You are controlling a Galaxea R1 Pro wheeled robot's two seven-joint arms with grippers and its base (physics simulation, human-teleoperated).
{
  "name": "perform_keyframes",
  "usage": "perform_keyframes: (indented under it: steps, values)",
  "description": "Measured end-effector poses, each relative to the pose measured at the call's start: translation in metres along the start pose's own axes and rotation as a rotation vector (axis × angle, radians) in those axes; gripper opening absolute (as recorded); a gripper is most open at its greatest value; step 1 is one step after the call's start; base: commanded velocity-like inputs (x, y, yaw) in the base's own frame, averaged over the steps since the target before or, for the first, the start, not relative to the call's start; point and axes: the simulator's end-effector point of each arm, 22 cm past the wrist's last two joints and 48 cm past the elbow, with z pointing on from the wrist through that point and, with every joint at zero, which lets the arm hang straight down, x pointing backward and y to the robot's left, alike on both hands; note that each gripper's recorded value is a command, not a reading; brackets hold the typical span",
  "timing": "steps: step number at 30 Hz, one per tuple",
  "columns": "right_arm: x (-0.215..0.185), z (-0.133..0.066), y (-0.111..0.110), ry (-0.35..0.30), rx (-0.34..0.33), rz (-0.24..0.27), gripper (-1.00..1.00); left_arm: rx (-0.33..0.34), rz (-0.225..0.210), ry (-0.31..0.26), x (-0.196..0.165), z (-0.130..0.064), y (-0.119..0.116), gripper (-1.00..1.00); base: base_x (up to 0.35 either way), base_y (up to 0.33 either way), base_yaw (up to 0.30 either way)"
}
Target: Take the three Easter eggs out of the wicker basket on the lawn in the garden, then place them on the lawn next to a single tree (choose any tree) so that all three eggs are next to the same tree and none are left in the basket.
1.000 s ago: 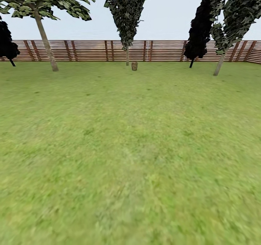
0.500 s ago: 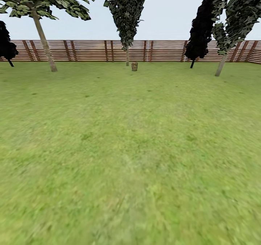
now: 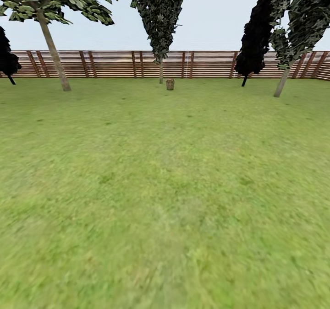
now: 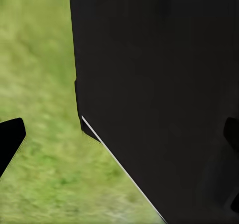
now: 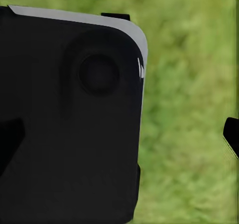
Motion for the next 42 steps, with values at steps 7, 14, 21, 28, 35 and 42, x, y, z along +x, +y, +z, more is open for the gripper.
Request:
perform_keyframes:
  steps: [7,14,21,28,35,42]
  values:
    - [0.0000,0.0000,0.0000,0.000,0.000,0.000,1.00,0.000,0.000,0.000,0.0001,0.0000,0.0000,1.00,0.326,0.000,0.000]
    - [0.0001,0.0000,-0.0010,0.000,0.001,-0.001,1.00,0.000,0.000,0.000,0.0002,0.0000,0.0000,1.00,0.326,0.000,-0.055]
    - [0.0001,0.0000,-0.0007,0.000,-0.001,-0.001,1.00,0.000,0.000,0.000,-0.0001,0.0000,0.0000,1.00,0.326,0.000,-0.111]
    - [0.0003,0.0000,-0.0017,0.001,0.000,-0.001,1.00,0.000,0.000,0.000,0.0001,0.0000,0.0000,1.00,0.327,0.000,-0.004]
    - [0.0012,0.0000,-0.0017,0.005,0.000,0.000,1.00,0.000,0.000,0.000,-0.0001,0.0000,0.0000,1.00,0.327,0.000,0.000]
    - [0.0013,0.0000,-0.0016,0.005,0.000,0.001,1.00,0.000,0.000,0.000,0.0002,0.0000,0.0000,1.00,0.326,0.000,0.000]
